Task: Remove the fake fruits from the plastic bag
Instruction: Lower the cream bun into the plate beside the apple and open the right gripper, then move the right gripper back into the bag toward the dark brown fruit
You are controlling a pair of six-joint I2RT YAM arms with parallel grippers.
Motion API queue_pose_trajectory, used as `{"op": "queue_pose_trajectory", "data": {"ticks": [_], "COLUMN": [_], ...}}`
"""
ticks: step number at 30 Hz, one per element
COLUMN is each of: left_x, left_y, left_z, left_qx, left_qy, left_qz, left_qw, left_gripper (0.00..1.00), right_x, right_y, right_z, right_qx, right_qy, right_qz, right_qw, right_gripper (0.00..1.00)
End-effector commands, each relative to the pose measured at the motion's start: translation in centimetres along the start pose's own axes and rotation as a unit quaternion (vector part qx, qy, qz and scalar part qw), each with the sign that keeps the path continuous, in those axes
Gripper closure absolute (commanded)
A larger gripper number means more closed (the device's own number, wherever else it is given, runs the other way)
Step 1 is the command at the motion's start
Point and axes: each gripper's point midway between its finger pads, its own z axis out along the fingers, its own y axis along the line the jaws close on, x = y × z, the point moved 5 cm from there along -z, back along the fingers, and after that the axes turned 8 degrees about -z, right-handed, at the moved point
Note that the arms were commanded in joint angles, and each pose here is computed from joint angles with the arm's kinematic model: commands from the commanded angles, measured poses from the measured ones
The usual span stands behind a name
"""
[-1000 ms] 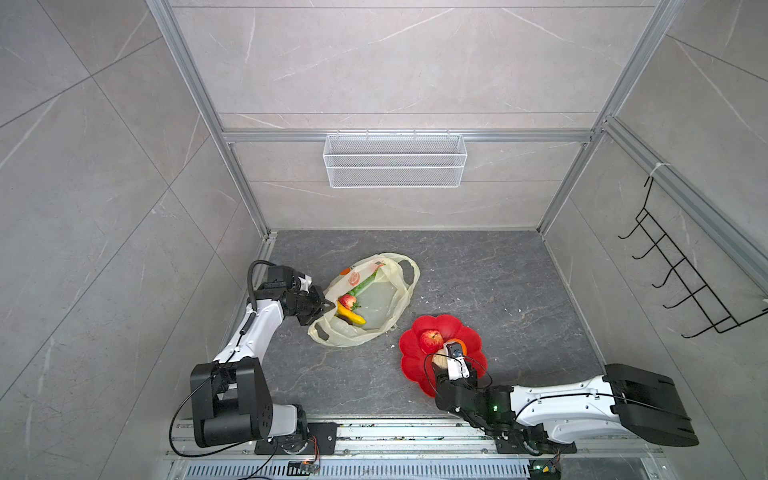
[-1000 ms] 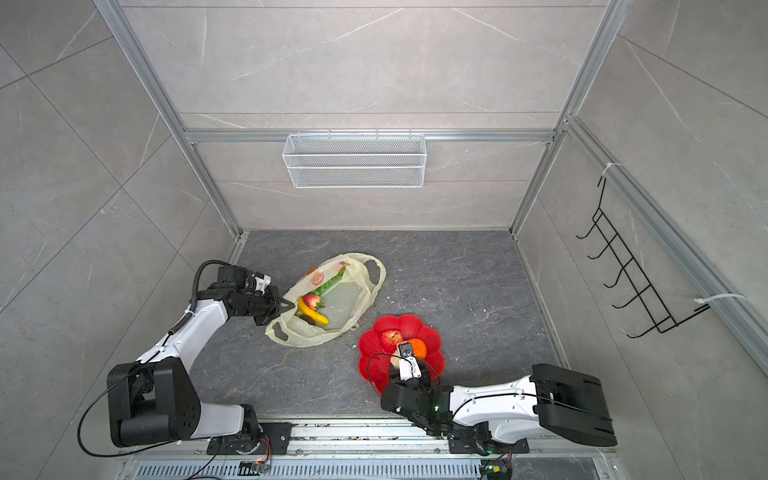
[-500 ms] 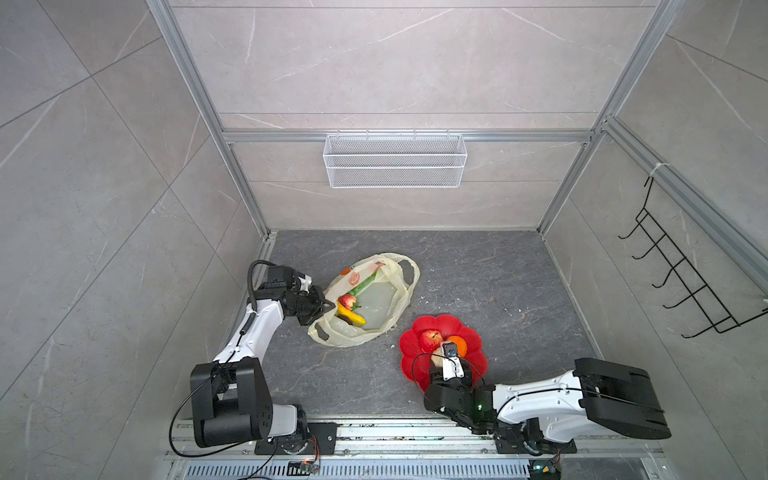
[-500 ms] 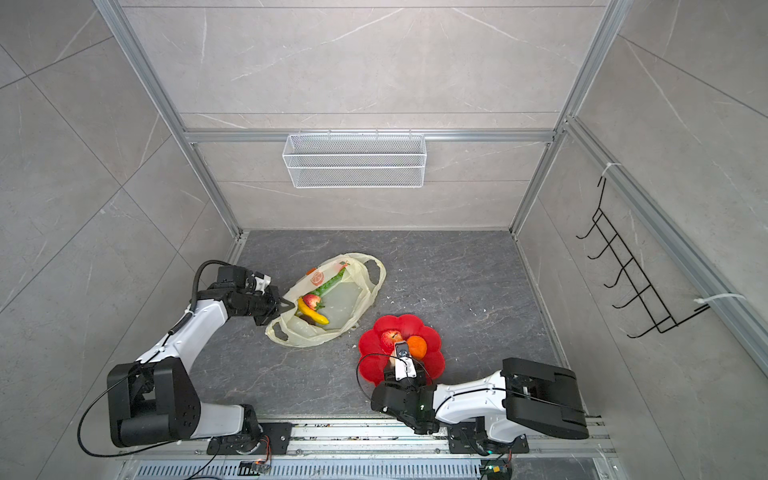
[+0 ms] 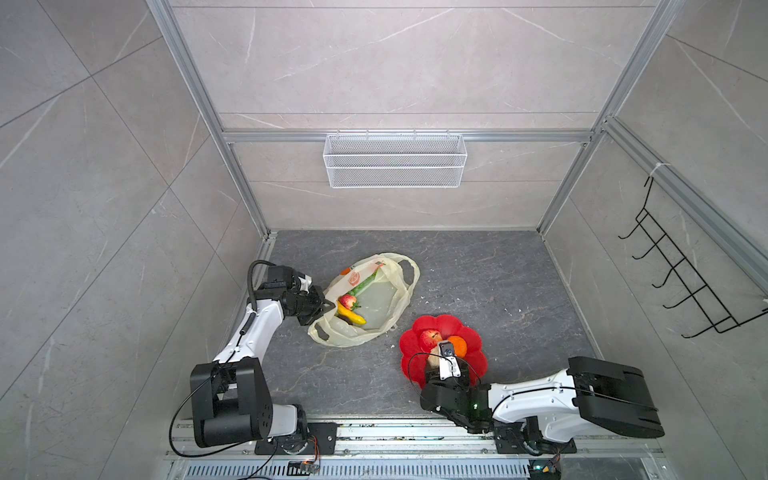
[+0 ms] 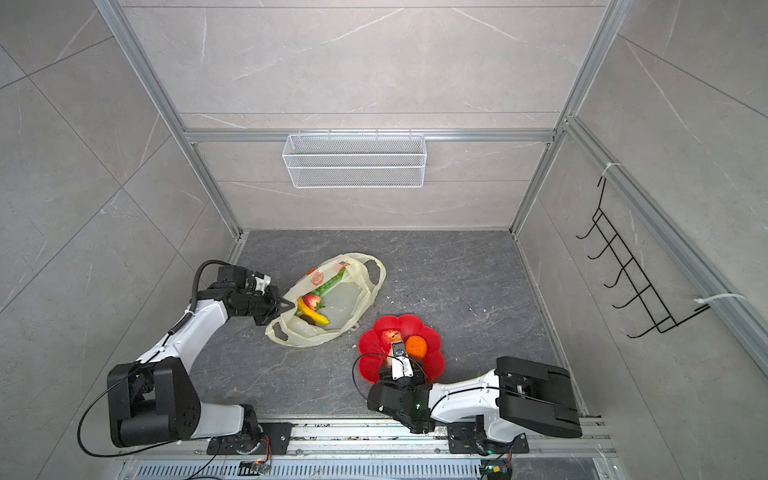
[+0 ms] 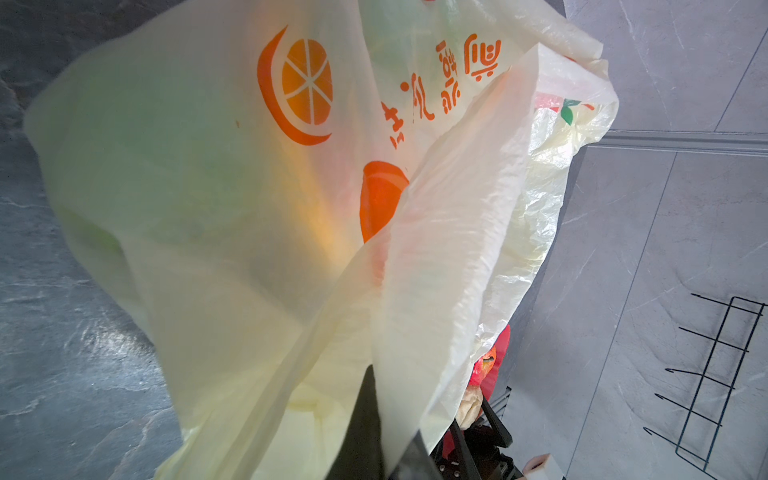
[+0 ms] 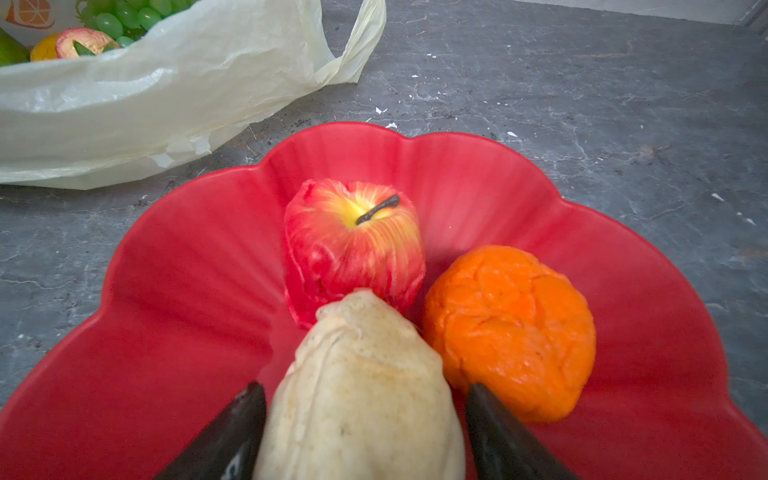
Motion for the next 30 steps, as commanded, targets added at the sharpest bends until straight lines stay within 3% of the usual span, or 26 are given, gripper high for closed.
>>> {"op": "queue_pose_trajectory", "data": {"ticks": [1,8,14,20,23,30], "left_x": [0.2,0.1,0.1,0.1,0.1,0.2], "left_y": [0.0,0.0,0.1,0.2,0.3,0.5], "left_z": [-0.3,-0.2,-0.1,0.0,0.1,0.4], "left_qx": [0.002,0.001,0.0,-0.001,-0.001,-0.003], "left_qy": [0.001,0.001,0.002,0.006,0.008,0.015], "left_qz": [0.015,0.014,0.014,0.01,0.009,0.002], "left_qw": [1.0,1.0,1.0,1.0,1.0,1.0], "left_gripper": [1.0,1.0,1.0,1.0,1.0,1.0], "right_x": [-0.5,-0.8,-2.0,-4.2,-6.3,-11.2], "right_y": [-0.6,-1.8,-1.7,-1.1,-1.3,0.0], "right_z": [-0.4,-1.2,-2.4,-4.2,-5.1,-4.3], "right_qx": [0.01,0.008,-0.039,-0.101,-0.101,-0.15], "right_qy": [-0.01,-0.013,-0.013,-0.01,-0.011,0.024], "right_qz": [0.012,0.028,0.027,0.006,-0.008,-0.027], "right_qw": [1.0,0.999,0.999,0.995,0.995,0.988], "right_gripper": [0.22,0.11,0.01,0.0,0.01,0.08]}}
